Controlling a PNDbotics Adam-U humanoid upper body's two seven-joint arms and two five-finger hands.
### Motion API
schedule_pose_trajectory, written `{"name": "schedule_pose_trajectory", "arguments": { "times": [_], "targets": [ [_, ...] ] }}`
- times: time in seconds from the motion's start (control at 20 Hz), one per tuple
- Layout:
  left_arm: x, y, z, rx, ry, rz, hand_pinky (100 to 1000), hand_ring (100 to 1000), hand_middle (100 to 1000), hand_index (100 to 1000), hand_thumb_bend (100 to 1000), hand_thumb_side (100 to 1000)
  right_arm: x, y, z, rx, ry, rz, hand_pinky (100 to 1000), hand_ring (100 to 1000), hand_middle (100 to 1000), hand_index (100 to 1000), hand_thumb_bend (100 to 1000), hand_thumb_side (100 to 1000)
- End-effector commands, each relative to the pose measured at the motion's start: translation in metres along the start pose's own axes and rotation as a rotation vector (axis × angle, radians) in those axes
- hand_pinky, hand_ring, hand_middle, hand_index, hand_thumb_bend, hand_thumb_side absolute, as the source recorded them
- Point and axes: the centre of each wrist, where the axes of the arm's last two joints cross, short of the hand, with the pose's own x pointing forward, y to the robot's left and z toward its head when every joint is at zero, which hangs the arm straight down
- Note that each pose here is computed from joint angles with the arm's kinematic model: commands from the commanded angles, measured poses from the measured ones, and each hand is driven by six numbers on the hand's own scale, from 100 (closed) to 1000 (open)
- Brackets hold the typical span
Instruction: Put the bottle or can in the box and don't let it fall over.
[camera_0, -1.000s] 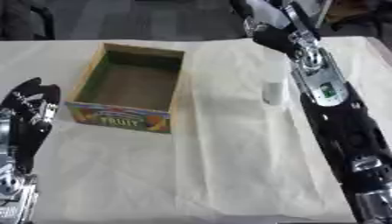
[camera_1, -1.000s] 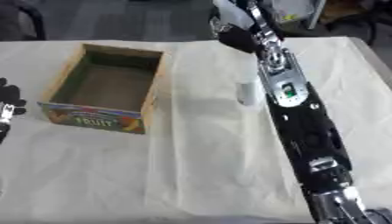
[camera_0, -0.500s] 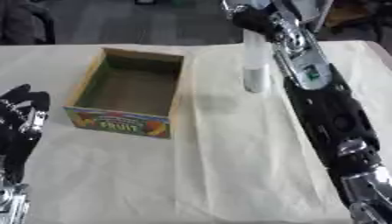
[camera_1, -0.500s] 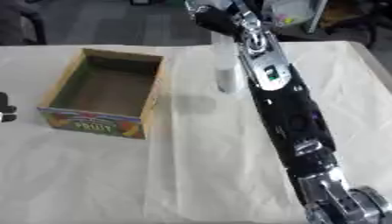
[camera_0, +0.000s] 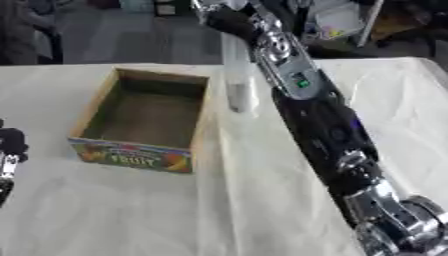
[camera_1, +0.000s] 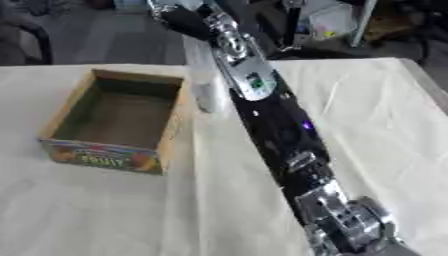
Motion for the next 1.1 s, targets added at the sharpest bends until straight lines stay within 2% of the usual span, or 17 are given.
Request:
{"name": "schedule_pose_trajectory", "arguments": {
  "times": [0.05, 0.3, 0.35, 0.6, 0.75, 1.1],
  "targets": [
    [0.011, -0.005, -0.006, -0.036, -0.044, 0.016, 651, 624, 677, 815, 562, 605, 0.014, 0.003, -0.012, -0.014, -0.029, -0.011, 767, 849, 352, 446, 100, 342],
    [0.015, -0.011, -0.01, -0.077, -0.061, 0.032, 651, 623, 676, 816, 563, 605, 0.019, 0.007, -0.018, -0.028, -0.04, -0.028, 768, 846, 352, 446, 100, 364],
    [0.016, -0.012, -0.01, -0.082, -0.063, 0.033, 651, 623, 676, 816, 563, 605, 0.021, 0.006, -0.02, -0.032, -0.045, -0.022, 767, 843, 352, 445, 100, 338],
    [0.016, -0.014, -0.011, -0.095, -0.065, 0.037, 652, 623, 676, 815, 565, 604, 0.042, -0.002, -0.033, -0.06, -0.105, -0.003, 764, 830, 347, 440, 100, 325],
    [0.018, -0.016, -0.012, -0.108, -0.073, 0.041, 652, 623, 676, 815, 565, 604, 0.049, -0.003, -0.036, -0.074, -0.128, -0.021, 765, 827, 345, 438, 100, 338],
    [0.028, -0.028, -0.019, -0.163, -0.112, 0.077, 652, 622, 675, 815, 565, 604, 0.036, 0.009, -0.029, -0.085, -0.103, -0.071, 774, 837, 347, 442, 100, 371]
  ]
}}
